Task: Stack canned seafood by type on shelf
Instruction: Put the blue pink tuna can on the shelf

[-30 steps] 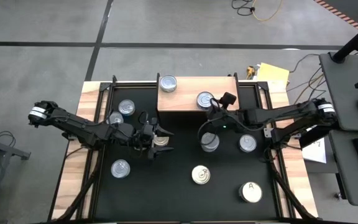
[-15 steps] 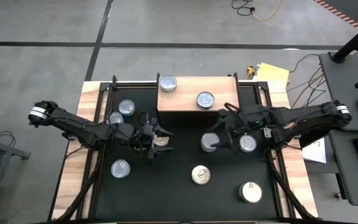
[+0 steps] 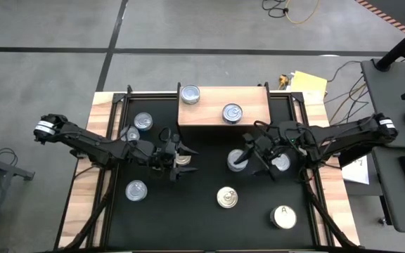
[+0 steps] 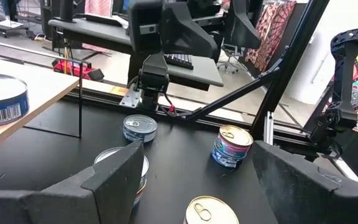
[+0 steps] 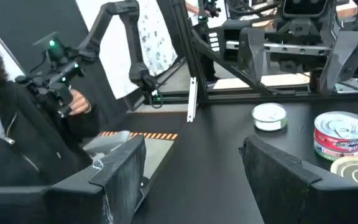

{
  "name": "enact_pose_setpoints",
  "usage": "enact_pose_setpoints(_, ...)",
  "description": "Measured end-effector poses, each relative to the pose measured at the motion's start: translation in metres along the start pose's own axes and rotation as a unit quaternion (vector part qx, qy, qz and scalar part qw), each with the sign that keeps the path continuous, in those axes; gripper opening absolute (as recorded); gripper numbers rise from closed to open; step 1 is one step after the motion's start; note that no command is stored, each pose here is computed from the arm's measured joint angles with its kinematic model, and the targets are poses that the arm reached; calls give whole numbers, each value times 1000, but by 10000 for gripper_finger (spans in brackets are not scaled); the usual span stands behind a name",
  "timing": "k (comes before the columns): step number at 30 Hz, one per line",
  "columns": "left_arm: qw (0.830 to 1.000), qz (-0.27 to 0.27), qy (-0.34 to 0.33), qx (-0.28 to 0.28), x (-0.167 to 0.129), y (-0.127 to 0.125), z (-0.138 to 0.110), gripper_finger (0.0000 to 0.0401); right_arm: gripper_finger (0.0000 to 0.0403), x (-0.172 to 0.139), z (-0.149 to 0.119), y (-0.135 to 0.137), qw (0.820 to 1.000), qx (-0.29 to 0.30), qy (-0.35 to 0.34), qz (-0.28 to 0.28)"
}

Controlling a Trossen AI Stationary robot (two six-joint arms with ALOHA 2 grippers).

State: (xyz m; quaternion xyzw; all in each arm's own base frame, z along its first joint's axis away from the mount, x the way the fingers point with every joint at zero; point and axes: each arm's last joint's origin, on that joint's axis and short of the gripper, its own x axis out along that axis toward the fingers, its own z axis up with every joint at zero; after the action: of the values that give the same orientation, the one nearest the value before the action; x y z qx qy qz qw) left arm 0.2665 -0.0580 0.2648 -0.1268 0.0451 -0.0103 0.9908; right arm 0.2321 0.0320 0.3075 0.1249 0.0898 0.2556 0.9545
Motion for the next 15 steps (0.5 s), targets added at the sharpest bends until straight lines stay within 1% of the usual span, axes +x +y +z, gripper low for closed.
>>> enact_pose_setpoints(3,1000,0,0,0,0,0,0,284,253,4,-2,-1,1000,0,1,3)
enact_pose_setpoints(7,1000,0,0,0,0,0,0,284,243,11,-4,0,1000,6,1,11)
enact_pose_setpoints(15,1000,0,0,0,0,0,0,284,204,24,-12,3,999,20,14,27)
